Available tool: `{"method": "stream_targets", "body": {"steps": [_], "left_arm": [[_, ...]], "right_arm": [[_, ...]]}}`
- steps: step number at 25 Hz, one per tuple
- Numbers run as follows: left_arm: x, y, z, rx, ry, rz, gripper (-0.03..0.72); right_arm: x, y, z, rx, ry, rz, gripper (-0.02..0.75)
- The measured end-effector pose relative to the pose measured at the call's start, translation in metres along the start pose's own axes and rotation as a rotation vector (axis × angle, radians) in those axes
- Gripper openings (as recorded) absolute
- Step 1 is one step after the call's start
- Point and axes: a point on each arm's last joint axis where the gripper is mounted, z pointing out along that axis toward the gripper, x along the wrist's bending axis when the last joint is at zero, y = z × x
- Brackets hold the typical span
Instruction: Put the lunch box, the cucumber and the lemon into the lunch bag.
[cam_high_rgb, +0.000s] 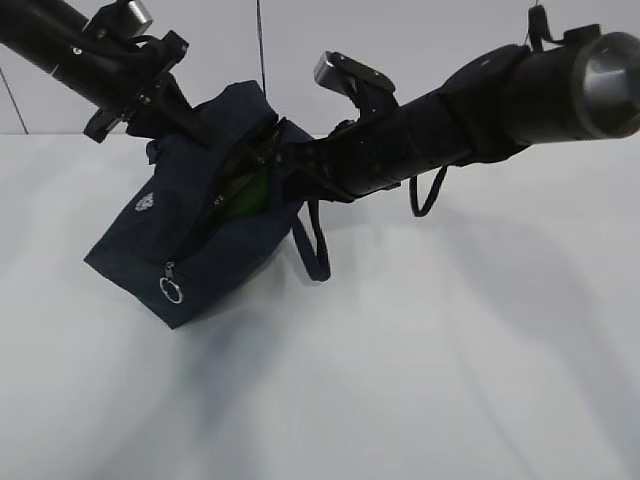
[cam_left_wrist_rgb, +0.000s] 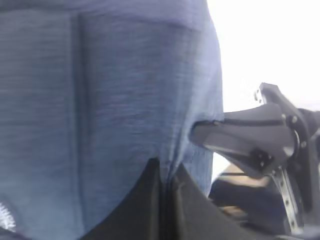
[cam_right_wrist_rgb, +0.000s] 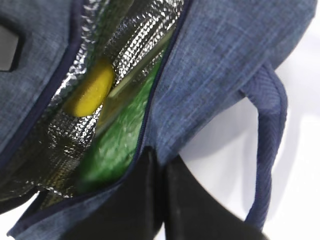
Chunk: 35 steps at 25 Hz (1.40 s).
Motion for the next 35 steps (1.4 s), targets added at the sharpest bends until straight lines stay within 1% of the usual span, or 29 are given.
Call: {"method": "stream_targets", "body": {"steps": [4,7,10,13,15,16,19,21,23,28,32,35], "left_arm": [[-0.017,-0.002,0.010,0.009,-0.073,-0.004,-0.010],[-0.028,-0.003,0.013,0.004,-0.145,-0.023,-0.010],[-0.035,-0.001,0.016,-0.007,-0.224,-0.052,-0.010],[-0.039,0.000,0.016,-0.014,-0.262,-0.063,-0.010],[-0.038,-0.001,0.016,-0.012,-0.250,-0.057,-0.010],[-0.036,-0.001,0.017,-0.007,-0.228,-0.048,-0.010],[-0.029,-0.002,0.020,0.006,-0.168,-0.028,-0.010],[-0.023,-0.002,0.026,0.020,-0.154,-0.036,-0.010],[-0.015,-0.001,0.034,0.037,-0.150,-0.054,-0.010],[-0.004,-0.001,0.046,0.062,-0.142,-0.077,-0.010],[-0.001,0.000,0.049,0.066,-0.136,-0.082,-0.010],[0.000,0.001,0.049,0.047,-0.129,-0.083,-0.010]], "right_arm": [[-0.004,0.010,-0.028,0.029,-0.054,-0.051,0.003],[-0.007,0.020,-0.055,0.045,-0.083,-0.083,0.003],[-0.007,0.036,-0.075,0.073,-0.096,-0.108,0.003],[0.001,0.055,-0.091,0.094,-0.116,-0.157,0.003],[0.007,0.064,-0.098,0.101,-0.120,-0.179,0.003],[0.009,0.067,-0.099,0.103,-0.123,-0.180,0.003],[0.003,0.067,-0.090,0.135,-0.130,-0.159,0.003],[-0.006,0.060,-0.076,0.179,-0.137,-0.147,0.003],[-0.008,0.055,-0.064,0.210,-0.145,-0.146,0.003],[-0.007,0.049,-0.045,0.245,-0.162,-0.180,0.003],[-0.003,0.047,-0.030,0.254,-0.162,-0.209,0.003],[0.006,0.048,-0.024,0.262,-0.178,-0.278,0.003]]}}
